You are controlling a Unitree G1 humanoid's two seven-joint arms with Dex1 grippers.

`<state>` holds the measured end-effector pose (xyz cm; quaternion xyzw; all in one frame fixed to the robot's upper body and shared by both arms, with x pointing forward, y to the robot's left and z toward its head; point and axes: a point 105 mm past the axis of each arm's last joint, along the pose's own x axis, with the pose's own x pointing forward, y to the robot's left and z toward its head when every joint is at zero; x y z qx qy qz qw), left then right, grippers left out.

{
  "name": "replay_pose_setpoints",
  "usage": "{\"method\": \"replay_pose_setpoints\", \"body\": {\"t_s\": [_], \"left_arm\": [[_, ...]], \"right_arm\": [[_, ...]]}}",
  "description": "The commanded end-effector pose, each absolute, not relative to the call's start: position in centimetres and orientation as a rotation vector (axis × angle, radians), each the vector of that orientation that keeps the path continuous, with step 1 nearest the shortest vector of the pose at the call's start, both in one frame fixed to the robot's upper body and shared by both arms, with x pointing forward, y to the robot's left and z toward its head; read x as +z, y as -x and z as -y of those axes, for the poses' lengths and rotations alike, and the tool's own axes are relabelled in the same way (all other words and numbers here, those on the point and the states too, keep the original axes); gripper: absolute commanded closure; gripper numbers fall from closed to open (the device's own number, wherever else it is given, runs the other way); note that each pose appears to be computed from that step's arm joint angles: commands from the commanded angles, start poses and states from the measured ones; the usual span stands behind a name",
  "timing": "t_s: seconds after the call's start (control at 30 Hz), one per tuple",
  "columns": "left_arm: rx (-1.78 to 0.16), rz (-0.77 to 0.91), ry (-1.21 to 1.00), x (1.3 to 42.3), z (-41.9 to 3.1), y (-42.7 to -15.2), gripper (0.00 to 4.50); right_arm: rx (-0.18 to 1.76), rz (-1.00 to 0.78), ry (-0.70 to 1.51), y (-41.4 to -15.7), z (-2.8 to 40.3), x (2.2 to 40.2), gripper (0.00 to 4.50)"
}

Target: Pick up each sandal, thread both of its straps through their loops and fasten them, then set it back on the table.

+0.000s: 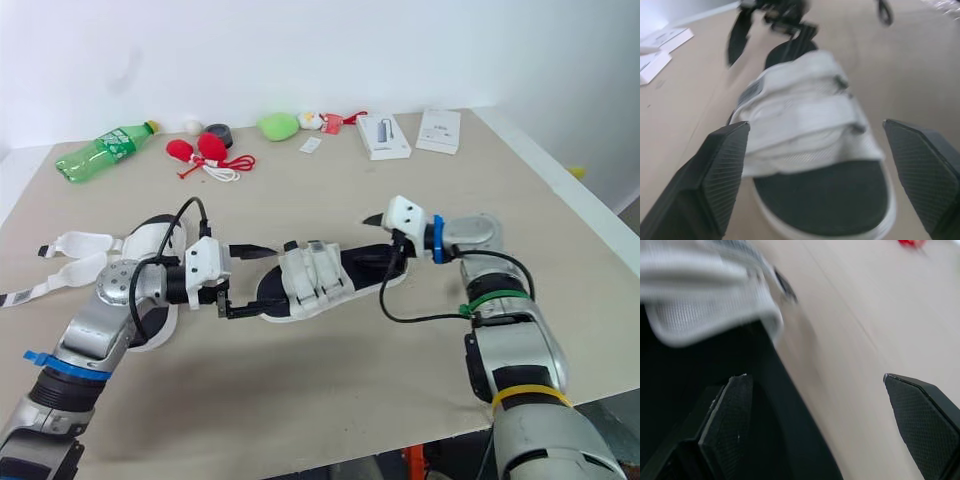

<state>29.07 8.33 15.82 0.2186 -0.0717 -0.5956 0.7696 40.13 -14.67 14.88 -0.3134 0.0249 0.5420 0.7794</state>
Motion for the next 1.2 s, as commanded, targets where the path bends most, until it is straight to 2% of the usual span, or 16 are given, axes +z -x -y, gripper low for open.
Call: {"method": "replay_pose_setpoints", "body": {"t_s": [0.03, 0.3, 0.47, 0.83, 0.93, 1.2], "left_arm": [[-1.295, 0.195, -0.487, 16.9, -8.5, -28.2, 0.03], [-1.275, 0.186, -0.488, 16.8, -8.8, -27.7, 0.03], [-1.253, 0.183, -0.472, 16.9, -9.1, -27.5, 0.03], [-1.228, 0.160, -0.466, 16.5, -9.7, -27.6, 0.03], [-1.225, 0.155, -0.468, 16.4, -9.7, -27.7, 0.00], [-1.217, 0.162, -0.473, 16.4, -9.5, -27.9, 0.00]], "right_arm": [[1.176, 0.008, 0.696, -40.5, 13.8, 16.3, 0.00], [1.303, 0.035, 0.688, -39.5, 11.9, 16.1, 0.00], [1.415, 0.046, 0.609, -38.5, 10.4, 16.1, 0.00], [1.512, 0.074, 0.634, -37.2, 9.4, 15.3, 0.00], [1.527, 0.077, 0.635, -37.1, 9.1, 15.1, 0.71], [1.535, 0.071, 0.626, -37.0, 8.6, 14.8, 4.49]]}}
